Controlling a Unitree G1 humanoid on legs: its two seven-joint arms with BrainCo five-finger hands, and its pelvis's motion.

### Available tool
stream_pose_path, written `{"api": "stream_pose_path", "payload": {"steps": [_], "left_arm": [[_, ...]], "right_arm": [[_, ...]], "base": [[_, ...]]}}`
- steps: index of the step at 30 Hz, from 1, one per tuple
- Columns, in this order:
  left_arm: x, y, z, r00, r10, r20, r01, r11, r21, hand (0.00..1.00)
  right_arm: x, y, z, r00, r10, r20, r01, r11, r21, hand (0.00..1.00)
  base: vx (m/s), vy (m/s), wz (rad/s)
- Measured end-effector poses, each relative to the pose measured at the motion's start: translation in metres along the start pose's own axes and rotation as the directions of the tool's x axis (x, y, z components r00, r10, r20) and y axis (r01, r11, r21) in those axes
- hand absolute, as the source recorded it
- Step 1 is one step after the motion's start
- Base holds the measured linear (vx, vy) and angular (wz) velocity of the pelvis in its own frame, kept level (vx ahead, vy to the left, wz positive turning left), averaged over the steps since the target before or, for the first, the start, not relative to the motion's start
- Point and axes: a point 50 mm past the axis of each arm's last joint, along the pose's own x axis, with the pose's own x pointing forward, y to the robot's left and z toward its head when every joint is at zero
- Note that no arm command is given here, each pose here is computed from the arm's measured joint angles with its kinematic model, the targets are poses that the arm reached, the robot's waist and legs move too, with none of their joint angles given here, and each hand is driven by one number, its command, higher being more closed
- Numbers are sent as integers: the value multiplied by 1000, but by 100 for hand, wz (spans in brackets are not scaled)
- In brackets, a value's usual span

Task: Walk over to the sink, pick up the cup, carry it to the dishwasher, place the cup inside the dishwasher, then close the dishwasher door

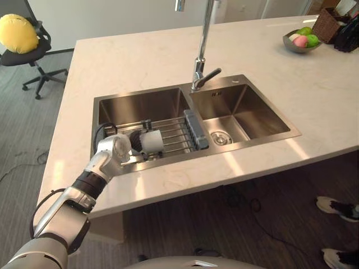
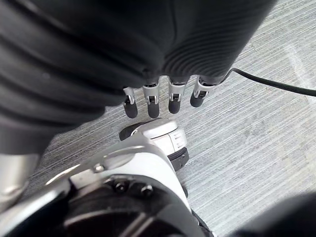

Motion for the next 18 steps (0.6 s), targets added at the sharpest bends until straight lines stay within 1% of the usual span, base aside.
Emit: {"api": "stream_pose_path", "payload": {"steps": [3, 5, 10, 16, 17, 18], "left_arm": [[5, -3, -4, 999, -25, -39, 26, 999, 32, 0], [8, -9, -10, 996, -52, -71, 55, 998, 32, 0], [10, -10, -14, 995, -46, -92, 52, 997, 57, 0], [16, -15, -17, 991, -15, -131, 30, 993, 117, 0], [17, -16, -19, 990, -8, -140, 27, 991, 131, 100], [18, -18, -20, 989, -9, -149, 30, 990, 136, 100]], "right_arm": [[0, 1, 0, 1000, 3, 0, -3, 1000, 1, 0], [0, 1, 0, 1000, 5, -2, -5, 1000, 1, 0], [0, 1, 0, 1000, 6, -9, -6, 1000, 4, 0], [-1, -1, 0, 1000, 21, -8, -21, 1000, 13, 0], [-1, -1, 0, 1000, 25, -5, -25, 999, 21, 0], [-1, -2, 0, 1000, 27, -5, -26, 999, 26, 0]], "base": [[0, 0, 0], [7, 2, -4], [5, -3, -7], [-13, -3, -8], [-16, 3, -7], [-18, 3, -12]]}}
